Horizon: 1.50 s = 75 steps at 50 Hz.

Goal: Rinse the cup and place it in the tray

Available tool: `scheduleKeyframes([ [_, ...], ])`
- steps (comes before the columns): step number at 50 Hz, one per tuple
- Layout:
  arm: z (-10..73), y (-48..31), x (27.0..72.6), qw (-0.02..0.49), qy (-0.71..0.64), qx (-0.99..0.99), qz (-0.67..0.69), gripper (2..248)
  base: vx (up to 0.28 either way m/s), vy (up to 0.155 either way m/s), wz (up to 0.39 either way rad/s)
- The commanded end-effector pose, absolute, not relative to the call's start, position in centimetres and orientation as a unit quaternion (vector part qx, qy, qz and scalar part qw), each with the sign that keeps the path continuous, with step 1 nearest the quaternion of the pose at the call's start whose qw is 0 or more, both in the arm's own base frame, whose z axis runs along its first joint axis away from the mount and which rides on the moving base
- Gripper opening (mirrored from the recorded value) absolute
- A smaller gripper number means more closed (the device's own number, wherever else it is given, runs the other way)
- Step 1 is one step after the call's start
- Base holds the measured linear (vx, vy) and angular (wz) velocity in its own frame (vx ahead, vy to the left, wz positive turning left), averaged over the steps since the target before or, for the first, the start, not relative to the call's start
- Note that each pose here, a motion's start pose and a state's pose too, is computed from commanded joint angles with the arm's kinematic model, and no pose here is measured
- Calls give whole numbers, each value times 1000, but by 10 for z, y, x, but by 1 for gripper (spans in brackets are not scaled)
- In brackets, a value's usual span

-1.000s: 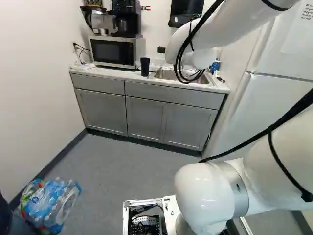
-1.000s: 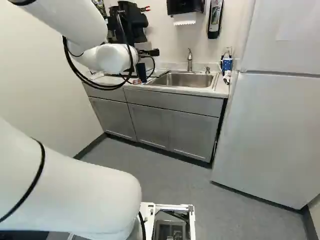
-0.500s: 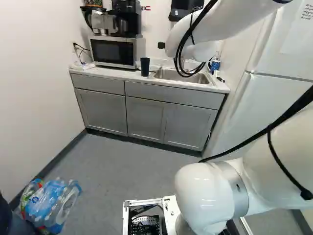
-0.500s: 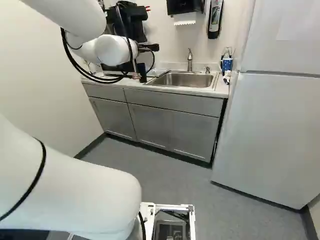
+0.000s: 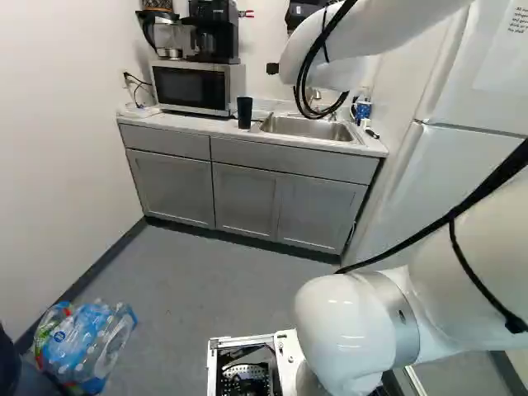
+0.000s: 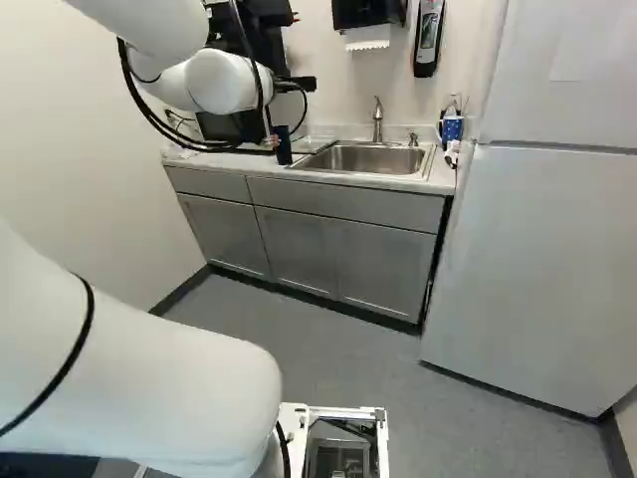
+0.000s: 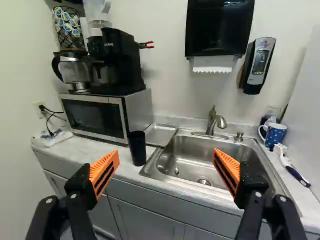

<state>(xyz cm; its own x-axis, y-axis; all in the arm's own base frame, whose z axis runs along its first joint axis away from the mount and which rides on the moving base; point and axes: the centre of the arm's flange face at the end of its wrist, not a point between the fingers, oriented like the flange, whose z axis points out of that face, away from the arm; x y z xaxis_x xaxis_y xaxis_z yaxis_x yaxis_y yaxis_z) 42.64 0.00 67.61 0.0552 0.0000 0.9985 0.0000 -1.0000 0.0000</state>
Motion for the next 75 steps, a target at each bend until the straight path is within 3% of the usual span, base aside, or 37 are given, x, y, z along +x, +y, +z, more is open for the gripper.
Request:
scheduleKeyframes([
  [75,700,0,430,0,0,720,693,247,0,0,0],
])
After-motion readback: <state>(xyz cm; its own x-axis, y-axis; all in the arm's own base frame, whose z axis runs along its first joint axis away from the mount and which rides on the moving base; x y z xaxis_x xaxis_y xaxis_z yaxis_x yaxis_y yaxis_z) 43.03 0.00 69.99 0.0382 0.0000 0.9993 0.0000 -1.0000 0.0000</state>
